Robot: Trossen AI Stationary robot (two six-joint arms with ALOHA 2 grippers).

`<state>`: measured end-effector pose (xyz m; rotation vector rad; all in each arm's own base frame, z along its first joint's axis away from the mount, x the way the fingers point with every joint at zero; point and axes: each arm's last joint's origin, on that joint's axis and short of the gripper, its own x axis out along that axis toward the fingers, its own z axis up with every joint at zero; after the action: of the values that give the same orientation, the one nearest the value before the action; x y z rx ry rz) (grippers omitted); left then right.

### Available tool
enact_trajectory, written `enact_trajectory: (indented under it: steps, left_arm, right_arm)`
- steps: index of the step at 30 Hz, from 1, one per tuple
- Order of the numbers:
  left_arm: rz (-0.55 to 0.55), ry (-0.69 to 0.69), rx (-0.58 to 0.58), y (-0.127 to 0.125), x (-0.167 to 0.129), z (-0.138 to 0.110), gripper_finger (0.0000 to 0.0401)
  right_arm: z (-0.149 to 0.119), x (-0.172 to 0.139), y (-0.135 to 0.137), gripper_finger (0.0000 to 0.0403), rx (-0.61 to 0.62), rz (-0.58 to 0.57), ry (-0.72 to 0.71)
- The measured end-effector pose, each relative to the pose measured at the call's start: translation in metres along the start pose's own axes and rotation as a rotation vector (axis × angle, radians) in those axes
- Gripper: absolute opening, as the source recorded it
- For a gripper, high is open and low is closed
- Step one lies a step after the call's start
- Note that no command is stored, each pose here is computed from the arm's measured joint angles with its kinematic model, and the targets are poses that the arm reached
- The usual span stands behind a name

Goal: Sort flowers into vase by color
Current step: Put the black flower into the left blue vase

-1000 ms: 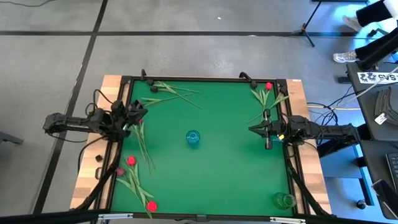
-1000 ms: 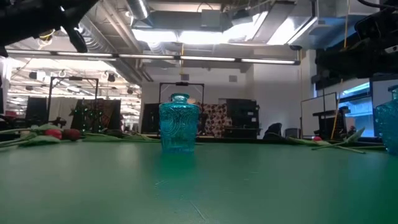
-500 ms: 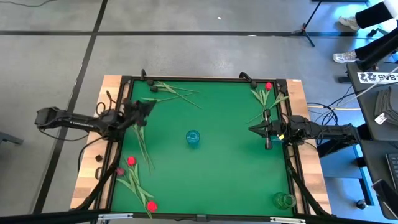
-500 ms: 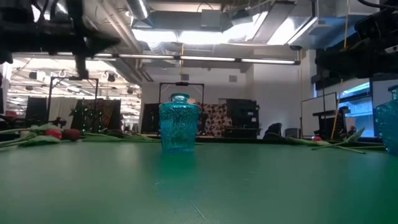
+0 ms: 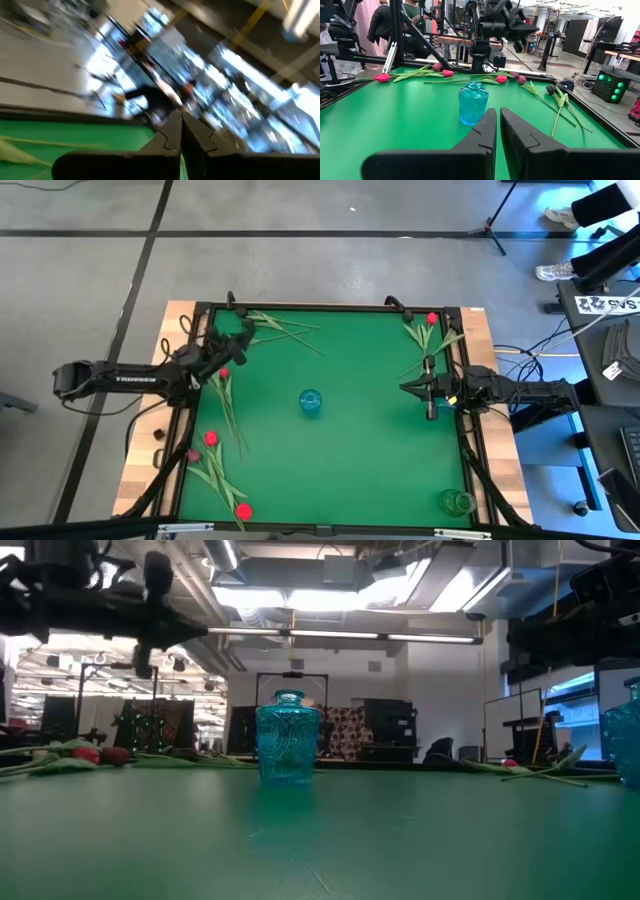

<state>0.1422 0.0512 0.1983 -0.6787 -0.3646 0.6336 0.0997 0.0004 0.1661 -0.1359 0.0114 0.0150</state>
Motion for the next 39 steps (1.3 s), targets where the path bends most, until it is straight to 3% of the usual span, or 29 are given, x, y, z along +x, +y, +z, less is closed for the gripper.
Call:
enact_trajectory:
  steps: [6,13,20,28,32,36,39]
  left_arm:
    - [-0.031,0.103,0.066,-0.012,0.005,-0.012,0.0000]
    - [-0.034,-0.040,-0.122,-0.020,0.006,-0.006,0.0000]
    - [-0.080,-0.022,-0.066,-0.022,0.006,-0.004,0.0000]
    - [-0.171,0.013,-0.086,-0.039,0.010,-0.005,0.0000]
    - [-0.132,0.093,-0.031,-0.052,0.031,-0.018,0.0000]
    - [-0.006,0.110,0.012,-0.068,0.064,-0.026,0.0000]
    - [0.132,0.055,-0.074,-0.066,0.076,-0.022,0.0000]
  right_arm:
    - [0.000,0.000,0.000,0.0026,0.000,0.000,0.000]
    - [0.000,0.000,0.000,0.0026,0.000,0.000,0.000]
    - [0.000,0.000,0.000,0.0026,0.000,0.000,0.000]
    - [0.000,0.000,0.000,0.0026,0.000,0.000,0.000]
    - [0.000,0.000,0.000,0.0026,0.000,-0.003,0.001]
    - [0.000,0.000,0.000,0.0026,0.000,-0.004,0.001]
    - [0.000,0.000,0.000,0.0026,0.000,-0.004,0.001]
